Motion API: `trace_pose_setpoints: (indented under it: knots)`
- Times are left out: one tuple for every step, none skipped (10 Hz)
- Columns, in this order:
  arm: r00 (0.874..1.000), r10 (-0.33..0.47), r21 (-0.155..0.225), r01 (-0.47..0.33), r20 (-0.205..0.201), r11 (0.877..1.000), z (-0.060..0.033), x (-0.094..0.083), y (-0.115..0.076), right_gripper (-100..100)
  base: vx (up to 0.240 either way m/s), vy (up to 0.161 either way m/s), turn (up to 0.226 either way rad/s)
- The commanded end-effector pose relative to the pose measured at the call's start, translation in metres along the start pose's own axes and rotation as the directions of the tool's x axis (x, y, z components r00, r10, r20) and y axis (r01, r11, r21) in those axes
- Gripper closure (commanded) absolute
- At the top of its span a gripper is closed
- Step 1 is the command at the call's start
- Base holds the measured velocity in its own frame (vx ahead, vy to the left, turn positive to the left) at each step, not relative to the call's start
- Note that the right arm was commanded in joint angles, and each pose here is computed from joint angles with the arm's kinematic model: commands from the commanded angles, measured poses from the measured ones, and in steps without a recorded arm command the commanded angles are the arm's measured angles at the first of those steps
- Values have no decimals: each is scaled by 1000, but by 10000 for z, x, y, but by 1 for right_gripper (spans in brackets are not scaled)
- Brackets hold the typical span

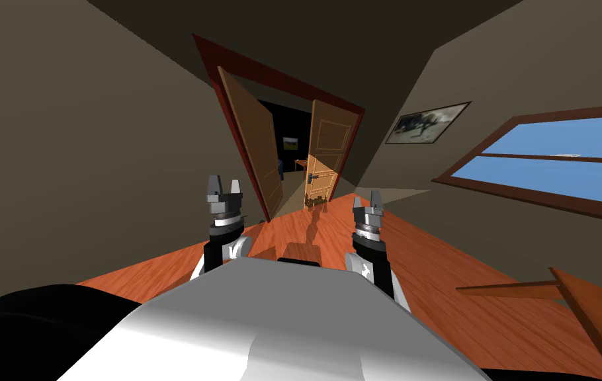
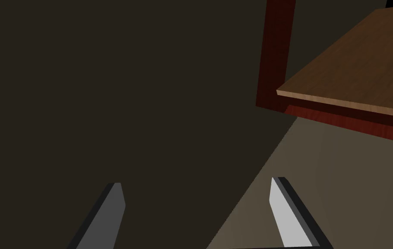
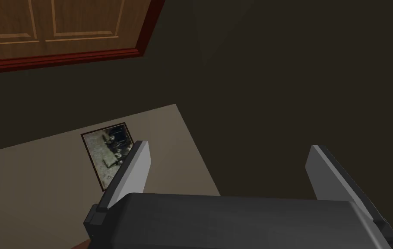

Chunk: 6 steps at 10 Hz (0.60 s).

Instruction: Push the door open

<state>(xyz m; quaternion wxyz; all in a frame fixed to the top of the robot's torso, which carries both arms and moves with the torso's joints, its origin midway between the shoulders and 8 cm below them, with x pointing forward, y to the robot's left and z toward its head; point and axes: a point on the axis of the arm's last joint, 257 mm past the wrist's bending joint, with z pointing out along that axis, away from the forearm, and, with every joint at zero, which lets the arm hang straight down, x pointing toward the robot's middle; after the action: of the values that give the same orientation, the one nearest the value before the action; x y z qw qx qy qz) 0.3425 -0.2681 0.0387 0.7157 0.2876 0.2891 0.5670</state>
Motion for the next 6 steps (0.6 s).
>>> trace_pose_setpoints:
  knots:
    - [1000,12,7,-12,-23,1000,-12,58,-92,-100,159,59,3]
    - [999,19,12,-18,-35,1000,-19,89,-143,-100,213,13,-10]
    - [999,25,17,-25,-47,1000,-27,120,-195,-100,210,-10,-1]
    - [997,34,23,-32,-62,999,-37,157,-259,-100,194,-18,0]
    - [997,39,26,-37,-71,999,-43,179,-295,-100,162,-19,0]
    - [995,48,34,-45,-88,998,-57,220,-369,-100,145,-3,-1]
